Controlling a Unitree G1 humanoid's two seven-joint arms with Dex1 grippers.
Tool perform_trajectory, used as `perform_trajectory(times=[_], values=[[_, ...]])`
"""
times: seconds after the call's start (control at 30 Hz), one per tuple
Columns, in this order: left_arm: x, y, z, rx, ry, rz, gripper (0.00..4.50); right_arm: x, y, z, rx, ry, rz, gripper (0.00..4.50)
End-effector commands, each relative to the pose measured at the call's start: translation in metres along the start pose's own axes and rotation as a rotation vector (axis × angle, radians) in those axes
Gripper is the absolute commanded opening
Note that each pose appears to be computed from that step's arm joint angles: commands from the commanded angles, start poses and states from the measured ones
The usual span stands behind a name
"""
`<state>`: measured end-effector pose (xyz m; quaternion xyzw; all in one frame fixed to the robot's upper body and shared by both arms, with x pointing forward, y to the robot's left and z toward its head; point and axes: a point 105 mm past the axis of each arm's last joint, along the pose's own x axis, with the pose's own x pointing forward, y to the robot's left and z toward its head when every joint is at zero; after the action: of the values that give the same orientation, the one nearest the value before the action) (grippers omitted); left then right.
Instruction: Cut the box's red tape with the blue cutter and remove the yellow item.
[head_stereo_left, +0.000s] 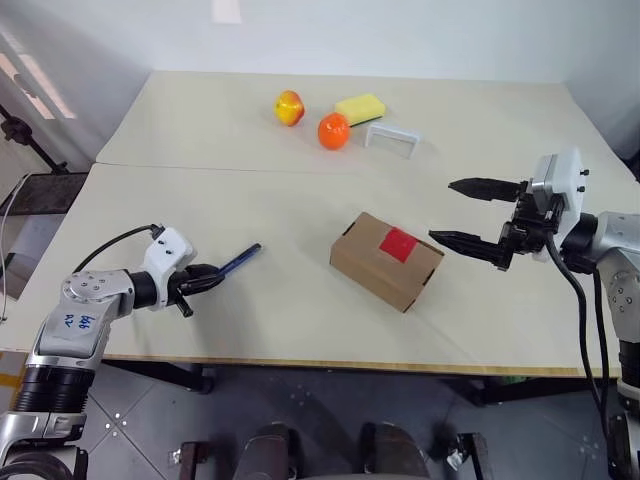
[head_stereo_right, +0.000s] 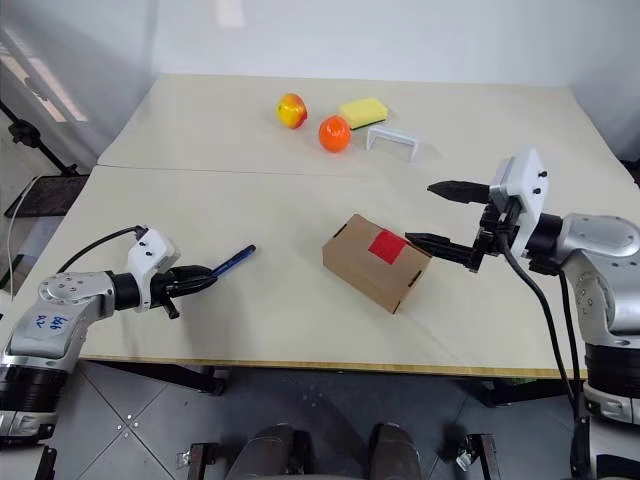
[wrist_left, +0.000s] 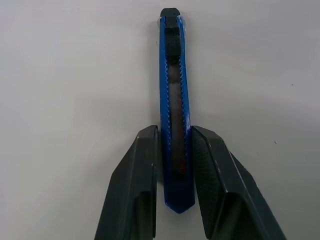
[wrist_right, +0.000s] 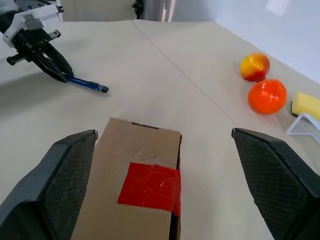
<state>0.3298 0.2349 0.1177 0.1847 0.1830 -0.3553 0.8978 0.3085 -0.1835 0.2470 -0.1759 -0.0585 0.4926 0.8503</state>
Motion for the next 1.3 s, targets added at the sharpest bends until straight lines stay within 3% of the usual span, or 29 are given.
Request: perform_trajectory(times=[0.03,0.07,0.13,0.47,0.67,0.77,0.87,1.13,1.3], values=[[-0.002,-0.001,-0.025,-0.024,0.098,0.002,1.08,0.002,0.003,0.018,-0.077,0.0,0.023,4.5],[-0.003,0.0,-0.025,-0.021,0.096,0.004,1.08,0.003,0.004,0.019,-0.082,0.003,0.028,4.5],[-0.003,-0.001,-0.024,-0.02,0.086,0.0,0.54,0.007,0.007,0.021,-0.088,0.01,0.048,4.5],[-0.011,-0.012,-0.02,0.054,0.073,-0.099,0.54,0.039,0.029,0.032,-0.149,0.061,0.164,4.5],[-0.035,-0.042,-0.018,0.215,0.124,-0.273,0.54,0.081,0.064,0.033,-0.115,0.149,0.325,4.5],[-0.038,-0.054,-0.012,0.249,0.141,-0.33,0.51,0.1,0.07,0.029,-0.122,0.235,0.305,3.89],[-0.035,-0.064,0.0,0.301,0.095,-0.371,0.51,0.115,0.095,0.029,-0.221,0.259,0.423,2.86],[-0.021,-0.078,0.01,0.362,0.091,-0.376,0.51,0.144,0.128,-0.001,-0.42,0.312,0.551,0.02],[-0.011,-0.085,0.007,0.36,0.126,-0.374,0.51,0.165,0.143,-0.026,-0.481,0.32,0.589,0.02]])
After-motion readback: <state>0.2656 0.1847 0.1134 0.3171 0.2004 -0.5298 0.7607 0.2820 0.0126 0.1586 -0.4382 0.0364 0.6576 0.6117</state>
